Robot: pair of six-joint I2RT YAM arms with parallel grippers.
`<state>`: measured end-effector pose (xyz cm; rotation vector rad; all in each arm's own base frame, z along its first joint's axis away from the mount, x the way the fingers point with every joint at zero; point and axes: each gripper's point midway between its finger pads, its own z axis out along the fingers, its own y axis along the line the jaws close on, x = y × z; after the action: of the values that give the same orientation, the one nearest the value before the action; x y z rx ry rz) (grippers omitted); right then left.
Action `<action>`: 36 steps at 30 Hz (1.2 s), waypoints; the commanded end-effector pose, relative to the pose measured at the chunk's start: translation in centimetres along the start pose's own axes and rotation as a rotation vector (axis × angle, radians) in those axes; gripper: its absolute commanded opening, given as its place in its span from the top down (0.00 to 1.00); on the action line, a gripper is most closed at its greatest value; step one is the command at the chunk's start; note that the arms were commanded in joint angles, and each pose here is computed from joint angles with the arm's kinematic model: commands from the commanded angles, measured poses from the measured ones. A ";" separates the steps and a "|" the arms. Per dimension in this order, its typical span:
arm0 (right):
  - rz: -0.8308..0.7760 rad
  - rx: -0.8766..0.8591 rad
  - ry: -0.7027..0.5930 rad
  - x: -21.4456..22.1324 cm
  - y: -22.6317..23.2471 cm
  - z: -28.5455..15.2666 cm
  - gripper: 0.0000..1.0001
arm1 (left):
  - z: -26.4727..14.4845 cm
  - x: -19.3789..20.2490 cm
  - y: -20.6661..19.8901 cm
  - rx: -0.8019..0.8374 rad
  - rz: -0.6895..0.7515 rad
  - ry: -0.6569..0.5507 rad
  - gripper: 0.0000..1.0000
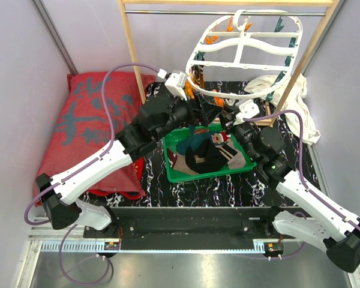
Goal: Clip the socks to the hanger
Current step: Open the clamp at the hanger.
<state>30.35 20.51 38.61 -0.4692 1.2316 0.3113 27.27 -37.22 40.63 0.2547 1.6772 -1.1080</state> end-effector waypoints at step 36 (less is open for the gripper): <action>0.138 0.001 0.049 1.0 0.7 -0.8 0.62 | 3.6 -4.2 -0.8 0.034 0.027 -0.161 1.00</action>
<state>30.46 21.16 38.11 -0.4304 1.2684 0.3832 30.29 -39.52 40.53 0.2187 1.6327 -1.1074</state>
